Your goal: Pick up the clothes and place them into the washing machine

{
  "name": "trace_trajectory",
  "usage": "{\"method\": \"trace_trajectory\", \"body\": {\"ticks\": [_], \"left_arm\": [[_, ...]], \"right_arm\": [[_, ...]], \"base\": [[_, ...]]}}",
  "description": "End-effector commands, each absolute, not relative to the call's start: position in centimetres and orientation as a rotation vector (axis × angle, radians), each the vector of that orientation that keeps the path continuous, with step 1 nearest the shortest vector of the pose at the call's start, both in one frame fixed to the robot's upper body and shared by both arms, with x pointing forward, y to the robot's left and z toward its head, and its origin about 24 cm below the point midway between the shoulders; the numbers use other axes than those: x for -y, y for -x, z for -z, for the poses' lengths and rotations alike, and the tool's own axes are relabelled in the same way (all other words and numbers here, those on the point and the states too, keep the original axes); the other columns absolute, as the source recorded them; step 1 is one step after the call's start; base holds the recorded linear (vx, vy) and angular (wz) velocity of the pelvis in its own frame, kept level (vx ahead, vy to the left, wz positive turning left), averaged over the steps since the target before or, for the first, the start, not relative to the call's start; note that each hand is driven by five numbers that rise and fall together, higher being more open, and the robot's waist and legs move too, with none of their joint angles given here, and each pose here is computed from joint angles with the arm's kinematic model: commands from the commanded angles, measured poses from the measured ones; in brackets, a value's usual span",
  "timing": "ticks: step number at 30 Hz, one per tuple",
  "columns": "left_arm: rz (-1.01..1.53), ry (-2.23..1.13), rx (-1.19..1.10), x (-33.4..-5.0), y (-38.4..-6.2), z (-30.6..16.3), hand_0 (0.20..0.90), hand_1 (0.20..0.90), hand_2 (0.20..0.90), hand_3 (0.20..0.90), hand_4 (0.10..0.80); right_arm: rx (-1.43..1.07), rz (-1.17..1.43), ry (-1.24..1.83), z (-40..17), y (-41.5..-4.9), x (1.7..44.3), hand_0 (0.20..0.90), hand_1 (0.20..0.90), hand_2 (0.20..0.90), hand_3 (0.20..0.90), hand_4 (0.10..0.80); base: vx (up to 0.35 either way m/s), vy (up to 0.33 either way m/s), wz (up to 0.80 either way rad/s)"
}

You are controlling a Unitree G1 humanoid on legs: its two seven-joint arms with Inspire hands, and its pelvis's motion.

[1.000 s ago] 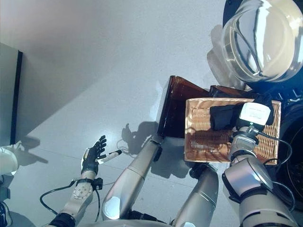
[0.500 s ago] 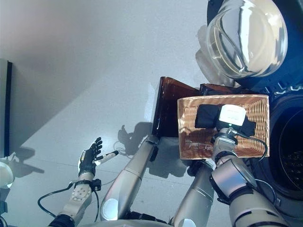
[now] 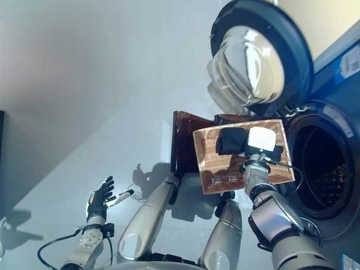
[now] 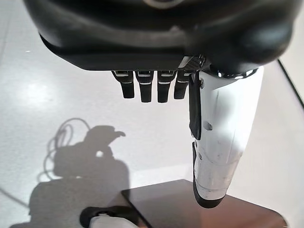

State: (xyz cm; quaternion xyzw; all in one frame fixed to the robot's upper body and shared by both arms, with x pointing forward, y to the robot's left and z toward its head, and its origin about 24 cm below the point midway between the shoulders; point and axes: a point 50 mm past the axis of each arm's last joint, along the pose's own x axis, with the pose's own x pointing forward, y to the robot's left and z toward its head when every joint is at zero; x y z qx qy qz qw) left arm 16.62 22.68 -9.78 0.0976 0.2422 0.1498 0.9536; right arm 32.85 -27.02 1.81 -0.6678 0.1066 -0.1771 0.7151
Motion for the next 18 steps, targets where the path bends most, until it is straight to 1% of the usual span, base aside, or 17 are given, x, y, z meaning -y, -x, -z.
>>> {"method": "trace_trajectory", "body": {"ticks": [1, 2, 4, 6, 10, 11, 12, 13, 14, 18], "left_arm": [[-0.354, -0.178, -0.515, -23.8, -14.2, 10.4, 0.9, 0.9, 0.9, 0.9, 0.8], [-0.351, -0.175, -0.519, -23.7, -14.2, 10.5, 0.9, 0.9, 0.9, 0.9, 0.8], [-0.336, -0.171, -0.549, -23.2, -13.6, 11.1, 0.9, 0.9, 0.9, 0.9, 0.8], [-0.33, -0.162, -0.565, -23.0, -13.0, 11.3, 0.9, 0.9, 0.9, 0.9, 0.8], [-0.345, -0.169, -0.608, -23.4, -11.8, 11.8, 0.9, 0.9, 0.9, 0.9, 0.8], [-0.349, -0.164, -0.611, -23.4, -11.7, 11.9, 0.9, 0.9, 0.9, 0.9, 0.8], [-0.348, -0.165, -0.611, -23.4, -11.7, 11.9, 0.9, 0.9, 0.9, 0.9, 0.8], [-0.35, -0.16, -0.612, -23.3, -11.7, 11.9, 0.9, 0.9, 0.9, 0.9, 0.8], [-0.356, -0.155, -0.607, -23.2, -11.7, 11.9, 0.9, 0.9, 0.9, 0.9, 0.8], [-0.337, -0.132, -0.576, -22.4, -12.6, 11.6, 0.9, 0.9, 0.9, 0.9, 0.8]], "right_arm": [[-0.119, 0.563, 1.415, -5.7, -33.4, 30.2, 0.2, 0.2, 0.2, 0.2, 0.3], [-0.121, 0.57, 1.346, -5.2, -33.1, 30.0, 0.2, 0.2, 0.2, 0.2, 0.3], [-0.17, 0.658, 1.086, -3.9, -31.9, 30.5, 0.2, 0.2, 0.2, 0.2, 0.3], [-0.192, 0.718, 0.896, -2.8, -31.0, 30.6, 0.2, 0.2, 0.2, 0.2, 0.3], [-0.197, 0.806, 0.539, -1.2, -29.2, 30.4, 0.2, 0.2, 0.2, 0.2, 0.3], [-0.19, 0.846, 0.385, -0.8, -28.9, 30.3, 0.2, 0.2, 0.2, 0.2, 0.3], [-0.19, 0.846, 0.384, -0.8, -28.9, 30.3, 0.2, 0.2, 0.2, 0.2, 0.3], [-0.193, 0.894, 0.194, 0.0, -28.2, 30.1, 0.2, 0.2, 0.2, 0.2, 0.3], [-0.18, 0.937, 0.082, 0.2, -27.9, 30.2, 0.2, 0.2, 0.2, 0.2, 0.3], [-0.13, 1.06, -0.267, 0.4, -27.6, 30.5, 0.2, 0.2, 0.2, 0.2, 0.3]], "base": [[0.114, -0.026, -0.17], [0.097, -0.043, -0.2], [0.086, -0.05, -0.16], [0.081, -0.027, 0.0], [0.029, 0.002, -0.06], [-0.001, 0.013, -0.13], [-0.027, 0.028, -0.17], [-0.042, 0.033, -0.21], [-0.06, 0.048, -0.17], [-0.049, 0.013, -0.26]]}}
